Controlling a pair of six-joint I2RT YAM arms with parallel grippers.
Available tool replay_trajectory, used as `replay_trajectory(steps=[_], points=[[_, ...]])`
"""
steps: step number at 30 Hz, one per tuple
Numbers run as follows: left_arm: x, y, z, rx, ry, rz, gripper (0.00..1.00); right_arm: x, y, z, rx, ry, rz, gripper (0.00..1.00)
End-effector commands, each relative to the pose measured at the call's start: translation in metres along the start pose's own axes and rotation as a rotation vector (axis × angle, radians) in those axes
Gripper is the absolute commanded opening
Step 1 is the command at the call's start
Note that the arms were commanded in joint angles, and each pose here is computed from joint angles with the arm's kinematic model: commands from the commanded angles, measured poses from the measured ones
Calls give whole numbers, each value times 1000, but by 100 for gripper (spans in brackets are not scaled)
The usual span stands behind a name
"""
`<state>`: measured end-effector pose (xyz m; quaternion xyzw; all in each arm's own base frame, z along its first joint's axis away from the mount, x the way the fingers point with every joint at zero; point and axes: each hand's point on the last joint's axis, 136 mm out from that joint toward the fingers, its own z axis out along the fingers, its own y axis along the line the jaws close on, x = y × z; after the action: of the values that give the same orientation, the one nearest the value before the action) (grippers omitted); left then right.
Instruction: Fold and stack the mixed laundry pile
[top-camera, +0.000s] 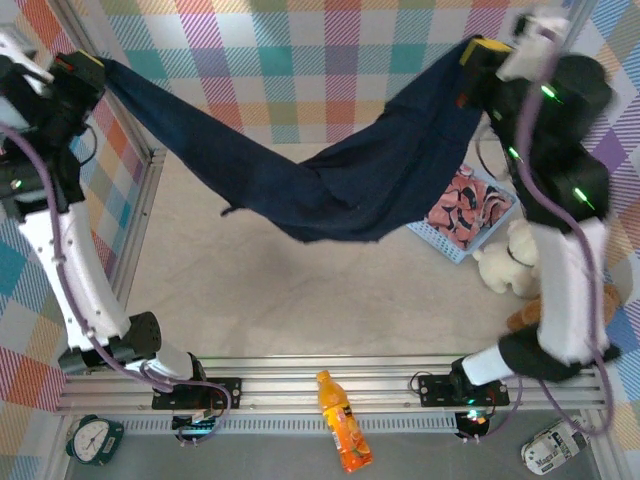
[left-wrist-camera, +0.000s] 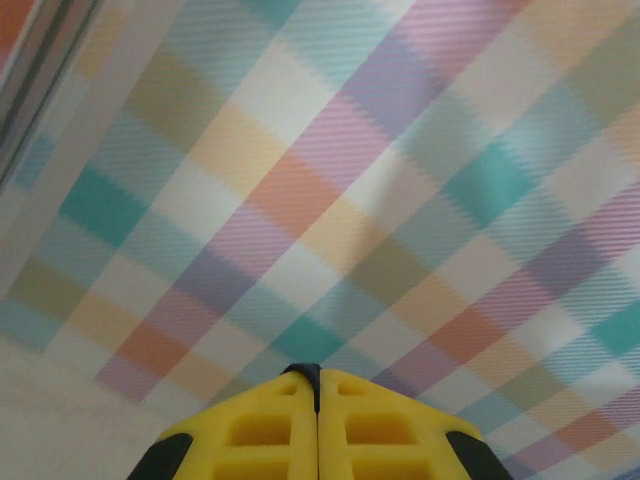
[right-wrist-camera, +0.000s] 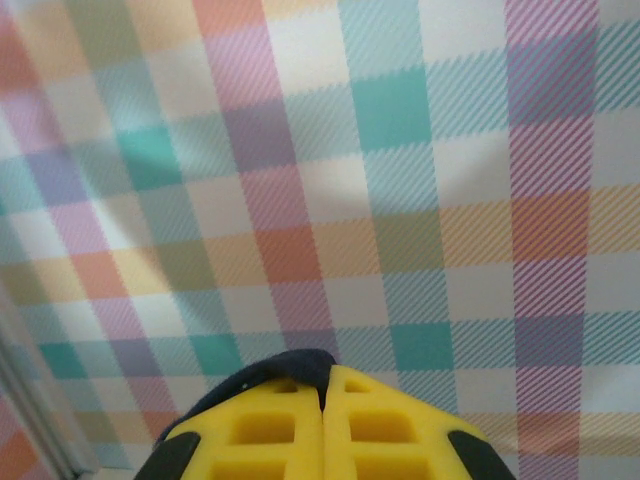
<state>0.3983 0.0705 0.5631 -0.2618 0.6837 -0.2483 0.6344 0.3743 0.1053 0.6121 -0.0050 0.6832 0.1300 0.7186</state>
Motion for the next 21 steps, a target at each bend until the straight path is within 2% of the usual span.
replay_trajectory(steps=[1,5,6,7,8,9,10,11,16,18,21], points=[[75,100,70,-193,198,-116,0,106,-10,118,10,221,53,0],[143,183,81,-409,296,-126,0,197,-11,205,5,328,124,0],[157,199,80,-460,323,-128,0,218,-13,216,15,355,151,4],[173,217,77,-515,361,-130,0,237,-14,225,16,387,180,22],[189,231,75,-549,406,-135,0,260,-16,230,21,438,225,57],[204,240,73,-569,453,-147,0,277,-16,230,16,488,260,81],[217,246,72,-578,492,-159,0,290,-14,226,10,534,271,93],[229,251,69,-584,528,-168,1,299,-12,221,5,573,272,98],[250,259,57,-582,575,-165,1,333,-11,165,20,742,230,100],[258,259,53,-573,592,-173,1,351,-3,129,20,836,211,98],[269,261,48,-572,623,-193,0,402,18,67,24,1027,196,91]])
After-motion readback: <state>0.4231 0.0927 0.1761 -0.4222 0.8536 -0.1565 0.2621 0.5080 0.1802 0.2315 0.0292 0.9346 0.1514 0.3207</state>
